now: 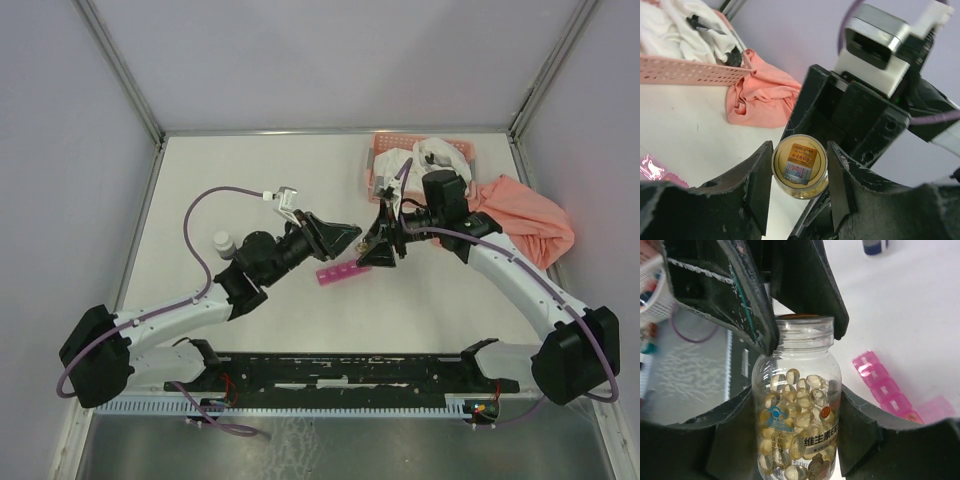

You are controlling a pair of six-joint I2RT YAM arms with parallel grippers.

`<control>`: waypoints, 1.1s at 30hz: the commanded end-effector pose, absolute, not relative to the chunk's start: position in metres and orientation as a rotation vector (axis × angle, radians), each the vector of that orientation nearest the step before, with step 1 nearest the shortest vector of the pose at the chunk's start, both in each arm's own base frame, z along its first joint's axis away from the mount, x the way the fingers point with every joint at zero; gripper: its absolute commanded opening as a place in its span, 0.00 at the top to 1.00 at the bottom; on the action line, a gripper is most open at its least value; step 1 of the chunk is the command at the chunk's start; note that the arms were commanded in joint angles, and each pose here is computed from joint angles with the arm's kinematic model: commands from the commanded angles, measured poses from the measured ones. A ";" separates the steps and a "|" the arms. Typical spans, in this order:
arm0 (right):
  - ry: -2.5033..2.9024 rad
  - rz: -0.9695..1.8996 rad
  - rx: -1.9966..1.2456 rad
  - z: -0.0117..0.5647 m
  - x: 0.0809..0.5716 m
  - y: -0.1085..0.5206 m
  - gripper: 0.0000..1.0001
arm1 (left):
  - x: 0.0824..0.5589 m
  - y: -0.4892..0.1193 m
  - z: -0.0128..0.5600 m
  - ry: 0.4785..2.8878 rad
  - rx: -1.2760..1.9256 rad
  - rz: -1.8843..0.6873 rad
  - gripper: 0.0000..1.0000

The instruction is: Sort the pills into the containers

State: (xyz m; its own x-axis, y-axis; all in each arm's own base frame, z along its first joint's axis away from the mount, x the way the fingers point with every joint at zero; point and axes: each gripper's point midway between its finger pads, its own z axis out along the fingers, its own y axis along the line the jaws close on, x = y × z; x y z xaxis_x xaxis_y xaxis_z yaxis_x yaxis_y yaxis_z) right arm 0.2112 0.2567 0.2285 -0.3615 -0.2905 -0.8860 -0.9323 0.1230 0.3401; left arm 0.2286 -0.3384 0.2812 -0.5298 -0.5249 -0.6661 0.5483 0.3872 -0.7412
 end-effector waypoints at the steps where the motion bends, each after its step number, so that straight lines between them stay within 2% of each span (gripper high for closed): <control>1: 1.565 1.510 -1.146 0.278 0.208 0.275 0.97 | 0.189 -0.352 0.289 1.541 0.445 -1.455 0.86; 6: 1.582 1.530 -1.127 0.276 0.211 0.277 0.97 | 0.199 -0.342 0.294 1.500 0.418 -1.434 0.83; 9: 1.586 1.473 -1.153 0.274 0.211 0.273 0.97 | 0.207 -0.331 0.303 1.478 0.336 -1.409 0.56; 12: 1.579 1.386 -1.195 0.270 0.213 0.269 0.97 | 0.211 -0.317 0.316 1.448 0.252 -1.390 0.24; 13: 1.576 1.363 -1.207 0.269 0.213 0.268 0.97 | 0.212 -0.313 0.318 1.446 0.228 -1.378 0.17; 16: 1.562 1.297 -1.239 0.268 0.213 0.264 0.97 | 0.214 -0.299 0.322 1.443 0.166 -1.341 0.05; 20: 1.563 1.165 -1.291 0.263 0.216 0.255 0.97 | 0.213 -0.278 0.319 1.431 0.124 -1.274 0.00; 26: 1.500 0.864 -1.351 0.260 0.231 0.239 0.96 | 0.207 -0.240 0.309 1.351 -0.068 -1.292 0.01; 33: 1.490 0.626 -1.386 0.245 0.248 0.233 0.95 | 0.221 -0.262 0.312 1.438 -0.268 -1.449 0.01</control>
State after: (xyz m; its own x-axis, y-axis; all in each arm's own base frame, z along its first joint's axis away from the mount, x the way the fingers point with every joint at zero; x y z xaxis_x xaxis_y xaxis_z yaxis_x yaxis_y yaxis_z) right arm 0.2287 0.2381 0.2486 0.0090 -0.3796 -0.9251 -0.9804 0.1788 -0.0829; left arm 0.2089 -0.2532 0.2844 -0.3891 -0.6630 -0.6395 0.5767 0.3661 -0.7304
